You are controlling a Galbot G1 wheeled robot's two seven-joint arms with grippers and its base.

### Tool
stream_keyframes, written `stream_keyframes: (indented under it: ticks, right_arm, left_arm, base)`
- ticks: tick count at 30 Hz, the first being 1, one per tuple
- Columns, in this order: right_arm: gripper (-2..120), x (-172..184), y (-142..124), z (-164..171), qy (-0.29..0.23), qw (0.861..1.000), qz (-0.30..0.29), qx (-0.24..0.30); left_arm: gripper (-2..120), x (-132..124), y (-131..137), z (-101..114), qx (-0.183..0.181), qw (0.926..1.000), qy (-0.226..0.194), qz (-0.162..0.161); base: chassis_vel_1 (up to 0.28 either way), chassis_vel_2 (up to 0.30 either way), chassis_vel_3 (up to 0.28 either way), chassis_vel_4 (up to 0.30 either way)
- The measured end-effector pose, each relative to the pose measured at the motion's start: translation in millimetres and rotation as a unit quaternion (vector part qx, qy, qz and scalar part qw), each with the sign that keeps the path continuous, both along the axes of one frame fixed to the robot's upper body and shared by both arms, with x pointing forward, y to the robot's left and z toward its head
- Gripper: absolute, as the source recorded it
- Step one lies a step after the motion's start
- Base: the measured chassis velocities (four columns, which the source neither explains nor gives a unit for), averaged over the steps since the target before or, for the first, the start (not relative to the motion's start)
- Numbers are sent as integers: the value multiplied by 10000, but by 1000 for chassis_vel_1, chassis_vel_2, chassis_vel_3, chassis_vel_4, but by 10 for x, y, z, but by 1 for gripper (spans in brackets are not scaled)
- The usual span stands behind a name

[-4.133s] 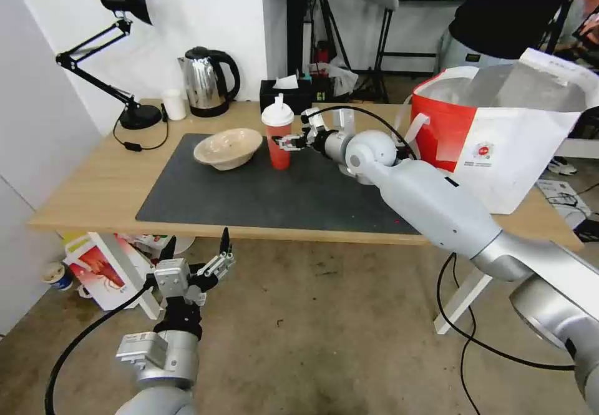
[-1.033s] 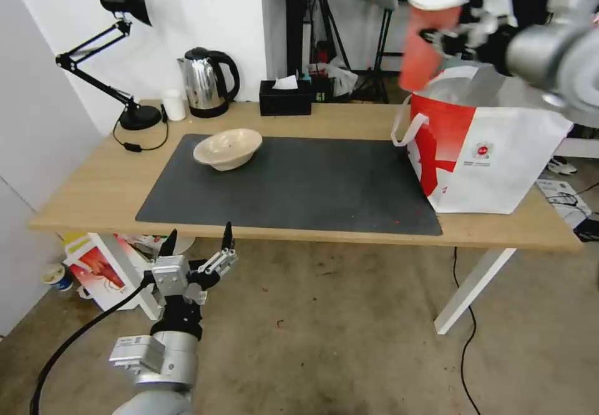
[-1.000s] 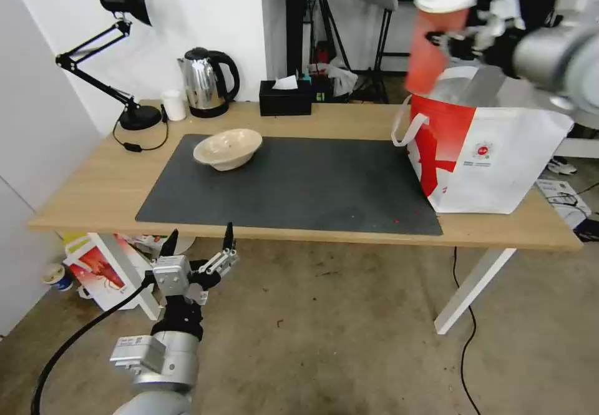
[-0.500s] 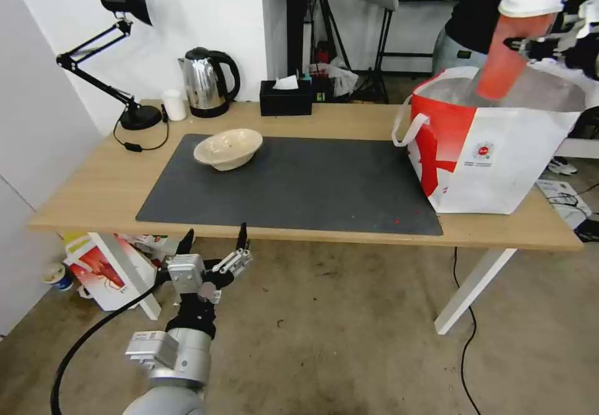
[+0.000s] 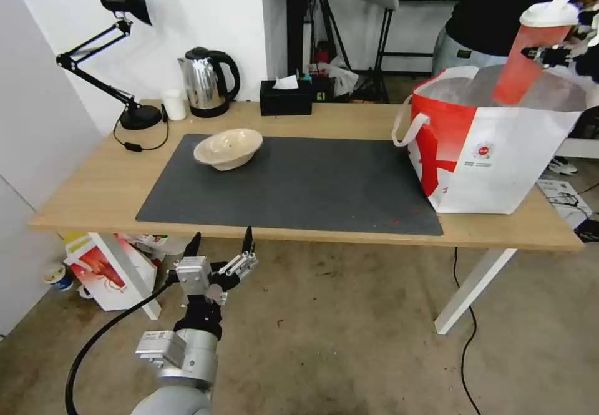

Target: Pick up the trash from the table and place it into the takeout bag.

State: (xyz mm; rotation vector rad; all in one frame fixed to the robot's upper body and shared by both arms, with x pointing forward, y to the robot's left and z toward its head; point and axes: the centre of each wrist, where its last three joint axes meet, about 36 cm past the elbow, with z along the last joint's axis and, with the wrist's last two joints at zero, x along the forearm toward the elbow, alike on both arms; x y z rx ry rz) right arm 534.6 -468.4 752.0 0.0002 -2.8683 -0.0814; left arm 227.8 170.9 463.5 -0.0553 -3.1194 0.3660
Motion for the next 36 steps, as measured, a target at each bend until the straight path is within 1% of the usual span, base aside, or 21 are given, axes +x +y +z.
stream_keyframes:
  ticks: [15, 25, 26, 27, 29, 31, 32, 33, 34, 35, 36]
  right_arm:
    - [5, 278, -10, -431, 167, 9998, -17, 122]
    - [5, 373, 80, -667, 299, 9995, 59, 87]
    - [6, 376, 108, -690, 331, 9994, 73, 63]
    - [13, 374, 139, -697, 373, 9992, 99, 43]
    - [14, 373, 151, -696, 389, 9992, 107, 36]
    - [26, 368, 176, -681, 408, 9991, 85, 5]
    - [26, 368, 176, -681, 408, 9991, 85, 5]
    - [32, 360, 184, -656, 424, 9991, 90, -12]
    - [34, 357, 184, -650, 429, 9990, 90, -17]
    - [39, 347, 176, -632, 462, 9989, 81, -39]
    - [39, 347, 176, -632, 462, 9989, 81, -39]
  left_arm:
    - [99, -39, 32, 31, 37, 10000, 1, 89]
    - [99, -54, 77, 56, 97, 9998, -24, 151]
    - [99, -52, 87, 65, 103, 9998, -38, 156]
    - [99, -51, 93, 69, 104, 9998, -44, 161]
    - [99, -51, 95, 72, 106, 9998, -49, 161]
    - [99, -51, 97, 74, 109, 9998, -52, 158]
    - [99, -51, 97, 74, 109, 9998, -52, 158]
    - [99, -50, 97, 76, 113, 9998, -58, 158]
    - [99, -50, 97, 76, 117, 9998, -61, 159]
    - [99, -49, 95, 77, 148, 9997, -95, 165]
    - [99, -49, 95, 77, 148, 9997, -95, 165]
  base:
    - [0, 0, 0, 0]
    - [0, 0, 0, 0]
    - [0, 0, 0, 0]
    - [0, 0, 0, 0]
    - [0, 0, 0, 0]
    - [0, 0, 0, 0]
    - [0, 0, 0, 0]
    - [0, 0, 0, 0]
    - [0, 0, 0, 0]
    - [0, 0, 0, 0]
    - [0, 0, 0, 0]
